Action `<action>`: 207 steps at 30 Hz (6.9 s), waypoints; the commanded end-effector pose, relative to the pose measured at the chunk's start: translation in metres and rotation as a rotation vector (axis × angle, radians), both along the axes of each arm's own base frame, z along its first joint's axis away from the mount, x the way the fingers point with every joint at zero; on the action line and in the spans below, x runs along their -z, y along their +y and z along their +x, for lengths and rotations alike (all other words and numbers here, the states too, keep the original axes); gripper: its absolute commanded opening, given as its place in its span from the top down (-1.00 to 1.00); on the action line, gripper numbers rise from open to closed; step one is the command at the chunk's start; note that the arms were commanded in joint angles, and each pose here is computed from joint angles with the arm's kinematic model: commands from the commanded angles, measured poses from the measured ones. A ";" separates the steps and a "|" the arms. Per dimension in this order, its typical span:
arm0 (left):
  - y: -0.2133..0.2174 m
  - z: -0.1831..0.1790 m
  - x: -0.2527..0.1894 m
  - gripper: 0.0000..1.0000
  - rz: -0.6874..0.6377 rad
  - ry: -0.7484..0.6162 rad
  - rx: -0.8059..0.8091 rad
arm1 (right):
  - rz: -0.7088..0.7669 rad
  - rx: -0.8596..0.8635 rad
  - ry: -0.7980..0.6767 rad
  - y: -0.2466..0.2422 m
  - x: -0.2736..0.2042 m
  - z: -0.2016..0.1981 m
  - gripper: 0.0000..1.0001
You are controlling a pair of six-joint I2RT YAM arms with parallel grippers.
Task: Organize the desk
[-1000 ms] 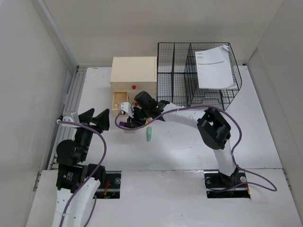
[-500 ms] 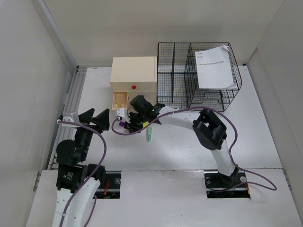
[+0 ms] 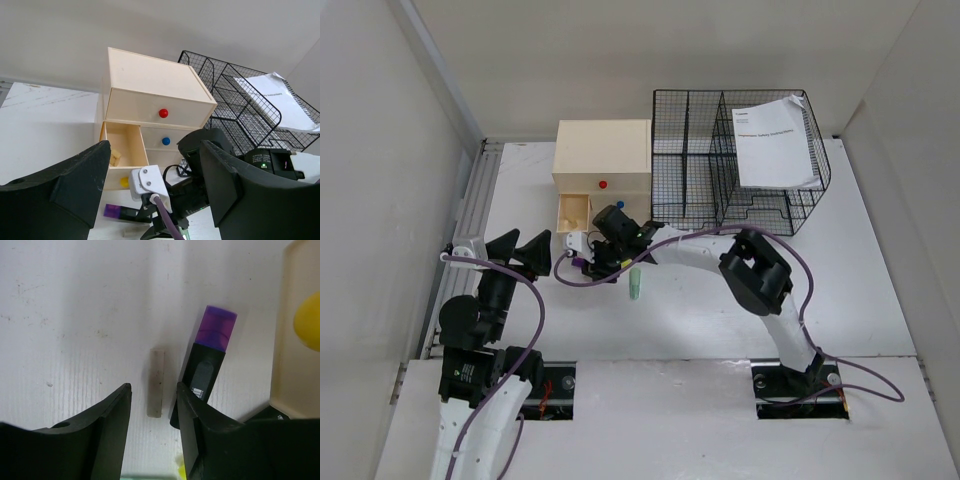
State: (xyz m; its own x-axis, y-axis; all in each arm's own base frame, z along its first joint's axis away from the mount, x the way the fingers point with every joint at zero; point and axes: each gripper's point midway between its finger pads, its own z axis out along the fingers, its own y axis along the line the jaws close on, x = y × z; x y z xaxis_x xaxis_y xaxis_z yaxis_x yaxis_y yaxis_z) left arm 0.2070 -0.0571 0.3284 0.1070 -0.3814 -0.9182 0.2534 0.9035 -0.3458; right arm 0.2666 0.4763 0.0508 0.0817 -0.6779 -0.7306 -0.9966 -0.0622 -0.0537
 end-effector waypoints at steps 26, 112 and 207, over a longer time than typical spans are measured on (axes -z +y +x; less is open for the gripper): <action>0.003 -0.006 -0.018 -0.37 -0.009 -0.061 -0.008 | 0.098 -0.064 -0.032 0.014 -0.080 -0.026 1.00; 0.006 -0.005 -0.016 -0.37 -0.011 -0.049 -0.026 | 0.187 0.512 -0.353 0.038 -0.141 0.116 1.00; -0.075 0.063 0.071 0.34 -0.556 0.202 0.344 | 0.462 0.444 -0.300 -0.169 -0.289 0.068 0.18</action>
